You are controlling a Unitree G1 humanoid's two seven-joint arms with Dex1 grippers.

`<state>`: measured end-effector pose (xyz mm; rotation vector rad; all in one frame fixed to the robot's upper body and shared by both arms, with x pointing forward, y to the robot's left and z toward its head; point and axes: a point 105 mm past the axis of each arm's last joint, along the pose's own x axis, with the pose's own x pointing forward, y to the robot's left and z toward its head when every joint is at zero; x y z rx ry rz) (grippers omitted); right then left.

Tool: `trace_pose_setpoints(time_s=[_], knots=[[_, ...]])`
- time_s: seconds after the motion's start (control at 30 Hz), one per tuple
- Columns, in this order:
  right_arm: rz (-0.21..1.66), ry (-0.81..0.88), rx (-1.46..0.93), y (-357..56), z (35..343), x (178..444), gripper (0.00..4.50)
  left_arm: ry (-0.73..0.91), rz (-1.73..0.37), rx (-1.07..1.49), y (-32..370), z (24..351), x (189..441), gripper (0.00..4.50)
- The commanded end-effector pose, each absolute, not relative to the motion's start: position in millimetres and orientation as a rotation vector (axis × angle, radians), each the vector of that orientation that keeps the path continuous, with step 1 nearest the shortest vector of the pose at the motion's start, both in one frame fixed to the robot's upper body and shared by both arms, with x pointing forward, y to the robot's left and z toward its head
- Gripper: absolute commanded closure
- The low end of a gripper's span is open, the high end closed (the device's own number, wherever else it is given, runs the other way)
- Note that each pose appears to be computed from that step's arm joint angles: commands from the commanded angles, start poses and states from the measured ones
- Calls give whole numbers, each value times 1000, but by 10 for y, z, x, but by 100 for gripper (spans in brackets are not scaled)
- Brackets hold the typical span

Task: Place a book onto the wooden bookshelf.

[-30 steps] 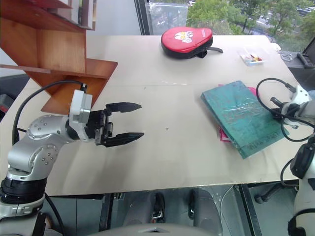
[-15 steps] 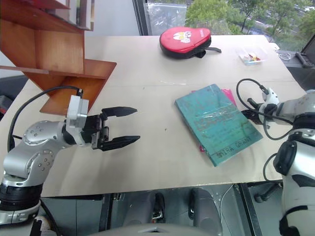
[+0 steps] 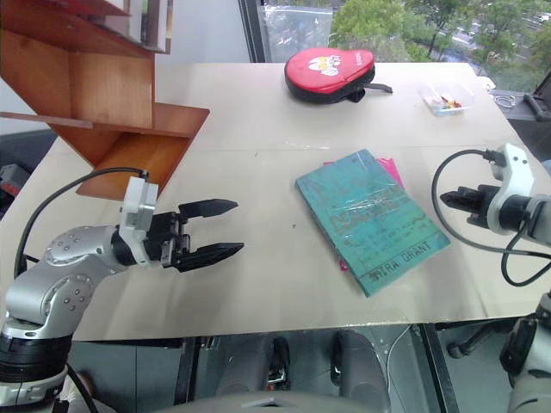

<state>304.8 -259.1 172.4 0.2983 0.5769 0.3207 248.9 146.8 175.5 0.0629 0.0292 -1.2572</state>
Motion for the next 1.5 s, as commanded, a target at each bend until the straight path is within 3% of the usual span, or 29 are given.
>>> trace_pose_setpoints(time_s=[0.03, 0.23, 0.4, 0.57, 0.87, 1.27, 1.5], knots=[[432, 549, 261, -2298, 1743, 3003, 443, 27, -1263, 45, 1403, 1778, 2514, 0], [530, 566, 242, -1987, 1625, 2940, 443, 47, -1240, 36, 1428, 1799, 2584, 0], [533, 503, 266, -2010, 1762, 2952, 443, 56, -1229, 31, 1447, 1793, 2593, 0], [346, 414, 298, -2343, 1918, 3098, 443, 52, -1229, 27, 1422, 1785, 2585, 0], [259, 505, 295, -2478, 1667, 3131, 443, -16, -1337, 5, 1378, 1898, 2452, 0], [452, 543, 290, -2093, 1663, 3075, 443, -23, -1445, 65, 1490, 1975, 2334, 0], [470, 518, 298, -2019, 1703, 3102, 443, -11, -1455, 65, 1551, 1985, 2307, 0]])
